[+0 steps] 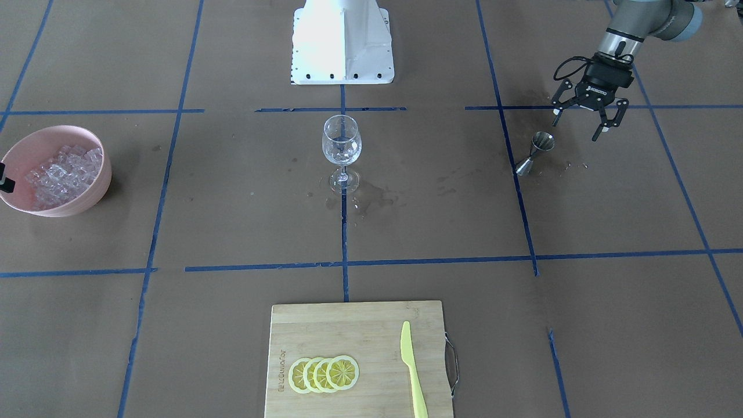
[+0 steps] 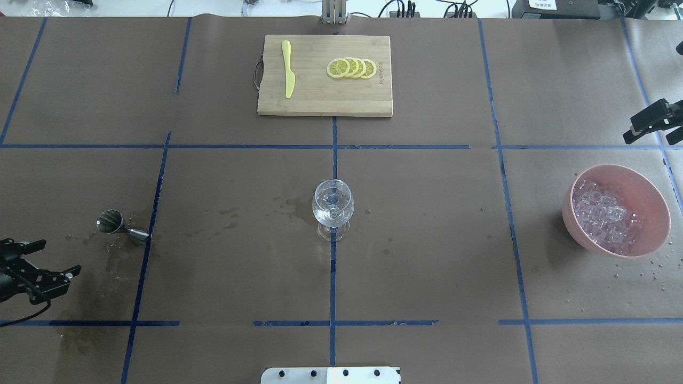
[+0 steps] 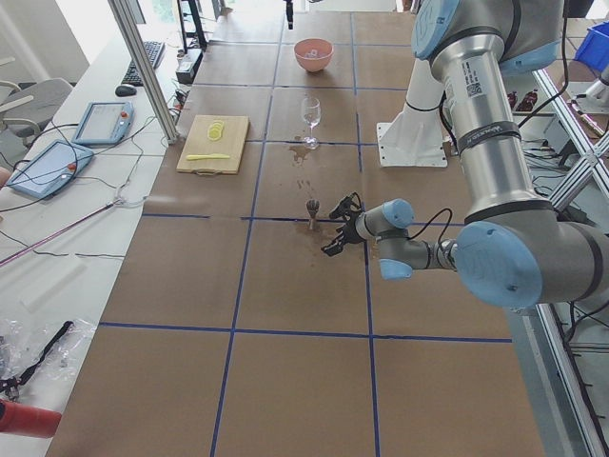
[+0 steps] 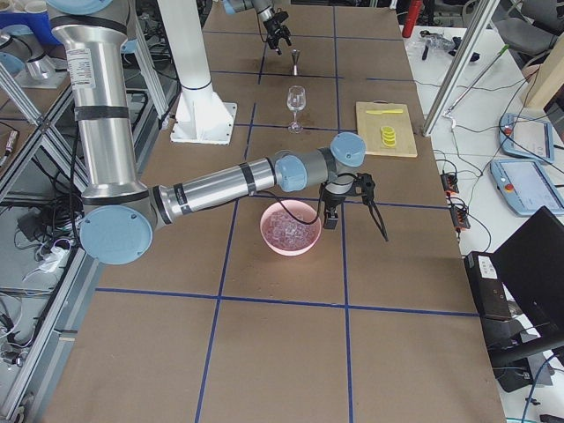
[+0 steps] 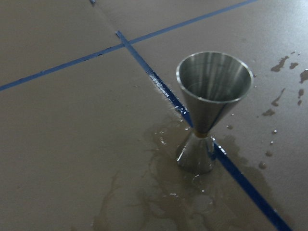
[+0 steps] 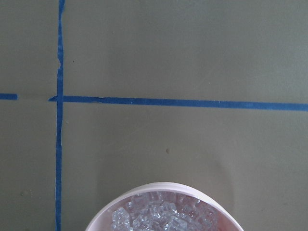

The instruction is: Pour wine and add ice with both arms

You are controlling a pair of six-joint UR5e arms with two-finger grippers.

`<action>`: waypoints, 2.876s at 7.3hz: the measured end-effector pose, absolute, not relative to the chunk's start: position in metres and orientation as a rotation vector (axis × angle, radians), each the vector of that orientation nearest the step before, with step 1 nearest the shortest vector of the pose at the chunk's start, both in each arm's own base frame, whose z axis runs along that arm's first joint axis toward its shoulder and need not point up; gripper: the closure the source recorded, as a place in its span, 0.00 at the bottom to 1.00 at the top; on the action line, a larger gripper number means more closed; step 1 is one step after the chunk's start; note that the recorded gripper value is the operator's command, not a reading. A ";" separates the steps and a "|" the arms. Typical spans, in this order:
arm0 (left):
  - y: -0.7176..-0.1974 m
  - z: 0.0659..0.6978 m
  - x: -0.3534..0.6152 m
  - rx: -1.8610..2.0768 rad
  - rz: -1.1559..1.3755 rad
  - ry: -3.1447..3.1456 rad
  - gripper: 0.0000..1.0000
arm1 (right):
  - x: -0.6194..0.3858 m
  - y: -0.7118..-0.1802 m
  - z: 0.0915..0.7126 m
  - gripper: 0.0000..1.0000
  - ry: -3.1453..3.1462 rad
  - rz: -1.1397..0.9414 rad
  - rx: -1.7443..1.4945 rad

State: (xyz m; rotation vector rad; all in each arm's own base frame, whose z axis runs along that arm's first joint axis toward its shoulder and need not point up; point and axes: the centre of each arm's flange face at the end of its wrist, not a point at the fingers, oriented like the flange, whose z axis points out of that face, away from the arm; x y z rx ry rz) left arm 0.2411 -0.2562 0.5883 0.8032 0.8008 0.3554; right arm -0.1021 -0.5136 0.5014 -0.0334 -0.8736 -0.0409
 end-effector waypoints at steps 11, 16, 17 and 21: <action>-0.303 0.656 0.132 0.750 0.375 0.675 0.00 | -0.193 -0.411 0.567 0.40 -0.806 0.245 -0.055; -0.307 0.649 0.135 0.739 0.305 0.712 0.00 | -0.188 -0.402 0.573 1.00 -0.803 0.253 -0.074; -0.307 0.648 0.135 0.739 0.292 0.714 0.00 | -0.187 -0.403 0.566 1.00 -0.813 0.249 -0.065; -0.309 0.647 0.130 0.794 0.244 0.724 0.00 | -0.202 -0.422 0.456 1.00 -0.954 0.278 0.032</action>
